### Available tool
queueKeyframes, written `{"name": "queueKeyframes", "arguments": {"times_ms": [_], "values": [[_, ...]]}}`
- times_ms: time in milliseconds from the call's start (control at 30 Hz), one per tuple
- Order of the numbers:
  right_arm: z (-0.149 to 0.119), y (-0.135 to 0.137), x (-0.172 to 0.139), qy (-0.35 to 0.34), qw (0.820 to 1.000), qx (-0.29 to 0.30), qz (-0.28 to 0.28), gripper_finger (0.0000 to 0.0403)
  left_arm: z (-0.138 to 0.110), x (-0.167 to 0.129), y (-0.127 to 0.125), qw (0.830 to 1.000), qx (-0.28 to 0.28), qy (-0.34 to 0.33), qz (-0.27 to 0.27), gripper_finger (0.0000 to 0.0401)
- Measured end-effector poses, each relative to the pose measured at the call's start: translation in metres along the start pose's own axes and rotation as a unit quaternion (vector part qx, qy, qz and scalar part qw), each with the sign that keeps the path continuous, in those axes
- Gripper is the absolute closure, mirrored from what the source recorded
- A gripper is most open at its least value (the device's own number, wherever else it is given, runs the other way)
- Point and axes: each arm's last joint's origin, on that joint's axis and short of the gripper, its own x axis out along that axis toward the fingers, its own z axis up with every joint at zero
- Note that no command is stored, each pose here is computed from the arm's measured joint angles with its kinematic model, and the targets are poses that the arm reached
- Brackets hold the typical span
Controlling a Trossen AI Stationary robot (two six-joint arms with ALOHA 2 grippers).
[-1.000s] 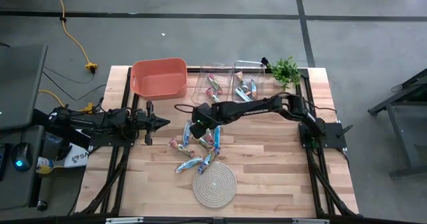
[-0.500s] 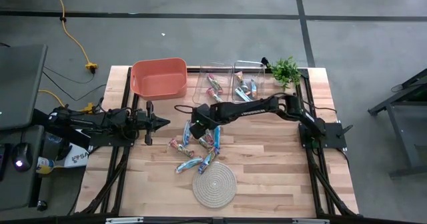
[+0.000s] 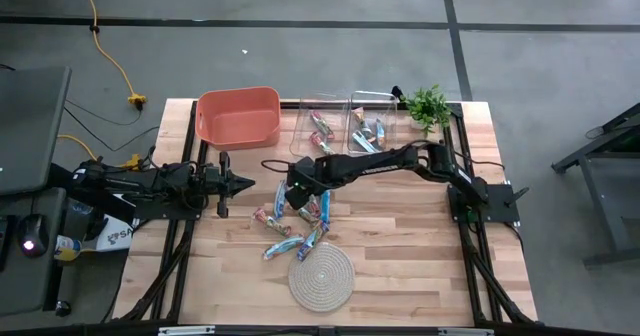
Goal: Pick and place Granola Bars by type
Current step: Put the red granola bar into the left transparent bin
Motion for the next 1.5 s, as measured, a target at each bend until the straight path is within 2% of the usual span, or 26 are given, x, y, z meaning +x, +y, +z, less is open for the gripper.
{"name": "queueKeyframes", "arguments": {"times_ms": [233, 467, 633, 767, 900, 1100, 1500], "values": [[0.006, 0.013, -0.015, -0.016, 1.0, -0.023, 0.014, 0.0137, 0.0, 0.0, 0.0, 1.0, 0.0, 0.0, 0.0, 0.0401], [0.011, 0.032, -0.042, -0.021, 0.998, -0.046, 0.034, 0.0137, 0.0, 0.0, 0.0, 1.0, 0.0, 0.0, 0.0, 0.0401], [-0.003, 0.052, -0.06, -0.015, 0.997, -0.049, 0.052, 0.0137, 0.0, 0.0, 0.0, 1.0, 0.0, 0.0, 0.0, 0.0401], [-0.024, 0.063, -0.062, -0.008, 0.999, -0.032, 0.043, 0.0137, 0.0, 0.0, 0.0, 1.0, 0.0, 0.0, 0.0, 0.0401], [-0.038, 0.064, -0.058, -0.039, 0.999, -0.016, 0.002, 0.0137, 0.0, 0.0, 0.0, 1.0, 0.0, 0.0, 0.0, 0.0401], [-0.047, 0.046, -0.038, -0.052, 0.996, 0.031, -0.059, 0.0137, 0.0, 0.0, 0.0, 1.0, 0.0, 0.0, 0.0, 0.0401], [-0.063, 0.027, 0.0, -0.054, 0.995, 0.065, -0.053, 0.0137, 0.0, 0.0, 0.0, 1.0, 0.0, 0.0, 0.0, 0.0401]]}}
